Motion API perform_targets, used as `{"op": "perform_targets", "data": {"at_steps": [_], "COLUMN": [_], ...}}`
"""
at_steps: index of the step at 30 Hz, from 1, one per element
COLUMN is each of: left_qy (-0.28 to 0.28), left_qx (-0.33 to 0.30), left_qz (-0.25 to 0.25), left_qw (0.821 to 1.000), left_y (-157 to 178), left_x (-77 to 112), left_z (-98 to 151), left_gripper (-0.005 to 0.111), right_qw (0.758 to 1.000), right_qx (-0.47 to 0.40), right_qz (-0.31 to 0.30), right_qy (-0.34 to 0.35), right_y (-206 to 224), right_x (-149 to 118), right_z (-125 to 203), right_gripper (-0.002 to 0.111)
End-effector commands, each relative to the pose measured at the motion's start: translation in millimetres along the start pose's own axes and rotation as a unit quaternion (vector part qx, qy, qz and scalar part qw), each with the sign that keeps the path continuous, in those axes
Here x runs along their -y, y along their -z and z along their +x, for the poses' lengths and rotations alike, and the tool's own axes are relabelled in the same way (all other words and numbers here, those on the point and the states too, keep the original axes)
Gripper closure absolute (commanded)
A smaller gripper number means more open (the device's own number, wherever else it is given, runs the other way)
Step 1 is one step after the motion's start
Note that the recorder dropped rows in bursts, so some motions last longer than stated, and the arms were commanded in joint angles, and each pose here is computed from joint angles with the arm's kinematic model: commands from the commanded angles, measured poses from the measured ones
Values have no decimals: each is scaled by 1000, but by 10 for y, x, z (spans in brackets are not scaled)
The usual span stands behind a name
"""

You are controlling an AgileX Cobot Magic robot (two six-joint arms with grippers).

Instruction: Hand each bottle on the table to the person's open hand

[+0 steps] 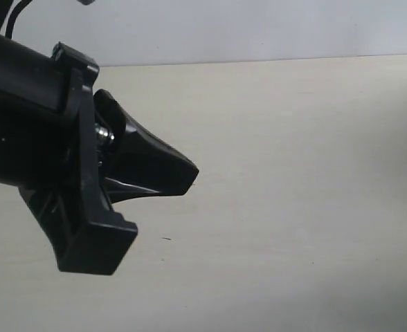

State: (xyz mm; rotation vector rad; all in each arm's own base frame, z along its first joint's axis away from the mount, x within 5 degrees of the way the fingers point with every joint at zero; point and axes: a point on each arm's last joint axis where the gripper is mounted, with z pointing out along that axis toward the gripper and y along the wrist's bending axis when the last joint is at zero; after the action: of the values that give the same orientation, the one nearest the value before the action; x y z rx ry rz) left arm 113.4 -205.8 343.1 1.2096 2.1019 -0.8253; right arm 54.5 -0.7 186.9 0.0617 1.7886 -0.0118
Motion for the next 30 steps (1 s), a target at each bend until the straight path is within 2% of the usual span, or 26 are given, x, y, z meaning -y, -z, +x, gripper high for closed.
{"op": "perform_targets", "data": {"at_steps": [1, 6, 9, 11, 15, 17, 19, 21, 25, 30], "left_qy": [-7, -3, 13, 11, 21, 44, 72, 96, 113, 101], "left_qx": [3, 8, 32, 59, 122, 151, 192, 228, 277, 321], "left_qz": [1, -3, -17, -41, -125, -173, -230, -281, -366, -430], "left_qw": [1000, 1000, 999, 997, 984, 972, 951, 927, 881, 838], "left_y": [17, 44, 184, 337, 730, 913, 1128, 1323, 1579, 1685], "left_x": [14, -6, -76, -150, -392, -507, -594, -600, -452, -157], "left_z": [4, -1, -17, -28, 3, 68, 182, 340, 659, 962], "left_gripper": [107, 107, 107, 107, 107, 107, 107, 107, 107, 107], "right_qw": [1000, 1000, 1000, 1000, 1000, 1000, 1000, 1000, 1000, 1000], "right_qx": [2, 2, 2, 2, 2, 2, 2, 2, 2, 2], "right_qz": [3, 3, 3, 3, 3, 3, 3, 3, 3, 3], "right_qy": [1, 1, 1, 1, 1, 1, 1, 1, 1, 1], "right_y": [-1, -1, -1, -1, -1, -1, -1, -1, -1, -1], "right_x": [3, 3, 3, 3, 3, 3, 3, 3, 3, 3], "right_z": [9, 9, 9, 9, 9, 9, 9, 9, 9, 9], "right_gripper": [108, 108, 108, 108, 108, 108, 108, 108, 108, 108]}}
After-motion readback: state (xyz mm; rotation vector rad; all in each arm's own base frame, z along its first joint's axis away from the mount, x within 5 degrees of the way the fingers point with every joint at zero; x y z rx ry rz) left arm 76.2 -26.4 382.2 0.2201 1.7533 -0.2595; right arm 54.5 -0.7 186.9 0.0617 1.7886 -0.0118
